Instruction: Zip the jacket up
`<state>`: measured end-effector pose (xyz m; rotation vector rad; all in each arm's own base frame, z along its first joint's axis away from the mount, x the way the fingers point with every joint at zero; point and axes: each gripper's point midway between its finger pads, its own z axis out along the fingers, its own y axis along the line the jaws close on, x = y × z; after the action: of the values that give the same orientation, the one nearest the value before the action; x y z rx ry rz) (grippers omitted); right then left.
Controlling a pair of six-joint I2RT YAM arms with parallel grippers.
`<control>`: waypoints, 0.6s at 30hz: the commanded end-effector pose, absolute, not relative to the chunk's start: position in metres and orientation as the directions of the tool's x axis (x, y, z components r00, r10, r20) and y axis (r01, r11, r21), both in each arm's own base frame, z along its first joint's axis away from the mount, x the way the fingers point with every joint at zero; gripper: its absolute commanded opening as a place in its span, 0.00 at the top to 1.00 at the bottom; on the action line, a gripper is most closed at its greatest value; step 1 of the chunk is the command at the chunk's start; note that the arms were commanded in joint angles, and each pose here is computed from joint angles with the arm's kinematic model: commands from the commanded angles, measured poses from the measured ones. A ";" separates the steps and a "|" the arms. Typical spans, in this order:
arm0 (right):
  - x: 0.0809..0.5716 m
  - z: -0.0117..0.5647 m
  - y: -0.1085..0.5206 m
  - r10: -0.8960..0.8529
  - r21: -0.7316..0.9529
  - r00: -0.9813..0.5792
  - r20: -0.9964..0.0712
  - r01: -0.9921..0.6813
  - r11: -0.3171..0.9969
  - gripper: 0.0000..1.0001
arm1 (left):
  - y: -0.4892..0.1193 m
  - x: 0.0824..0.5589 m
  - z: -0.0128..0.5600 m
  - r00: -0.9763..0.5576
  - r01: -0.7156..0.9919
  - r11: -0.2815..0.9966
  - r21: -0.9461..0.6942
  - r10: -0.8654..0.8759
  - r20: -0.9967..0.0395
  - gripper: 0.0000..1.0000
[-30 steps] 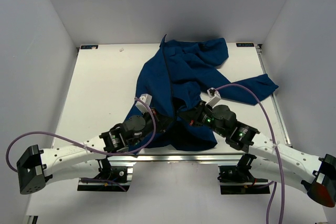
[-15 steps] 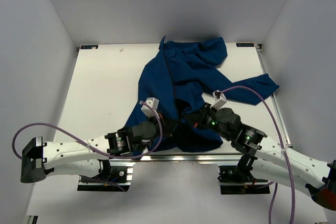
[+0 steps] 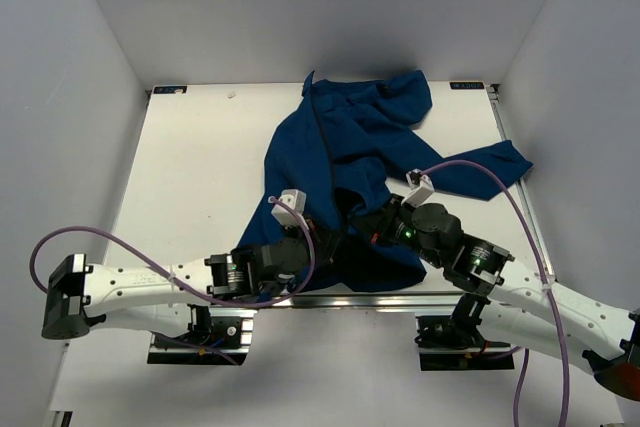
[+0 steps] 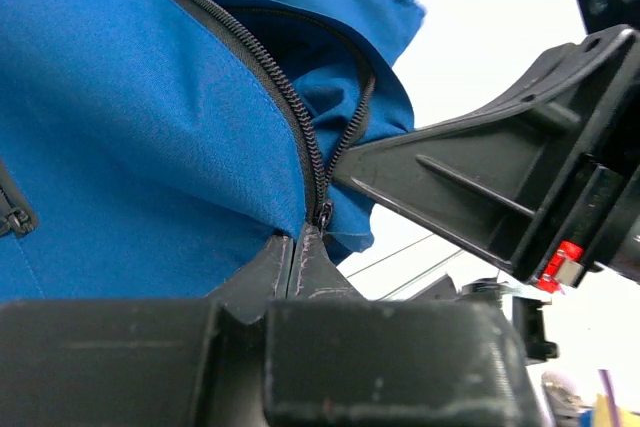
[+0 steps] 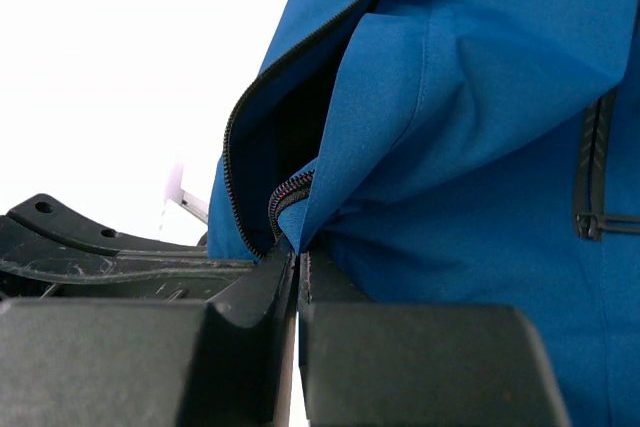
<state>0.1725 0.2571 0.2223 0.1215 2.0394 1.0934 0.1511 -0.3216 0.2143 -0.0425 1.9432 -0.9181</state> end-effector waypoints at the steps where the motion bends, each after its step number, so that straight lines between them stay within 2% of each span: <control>1: 0.235 0.289 0.212 0.637 0.712 -0.342 -0.691 -0.175 0.679 1.00 | -0.306 0.122 0.172 -0.610 0.407 0.761 -0.505 -0.185 -0.770 1.00; 9: 0.243 0.290 0.228 0.551 0.640 -0.356 -0.755 -0.215 0.738 1.00 | -0.304 0.121 0.172 -0.614 0.473 0.667 -0.575 -0.218 -0.758 1.00; 15: 0.237 0.310 0.253 0.352 0.460 -0.303 -0.886 -0.473 0.752 1.00 | -0.311 0.120 0.178 -0.634 0.574 0.541 -0.614 -0.181 -0.752 1.00; 18: 0.233 0.303 0.266 0.236 0.363 -0.286 -0.929 -0.573 0.735 1.00 | -0.314 0.119 0.172 -0.619 0.610 0.553 -0.567 -0.114 -0.777 1.00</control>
<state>0.1818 0.2813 0.2267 -0.3013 2.0011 0.9472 0.1581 -0.3053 0.2132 0.0784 1.8354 -1.1153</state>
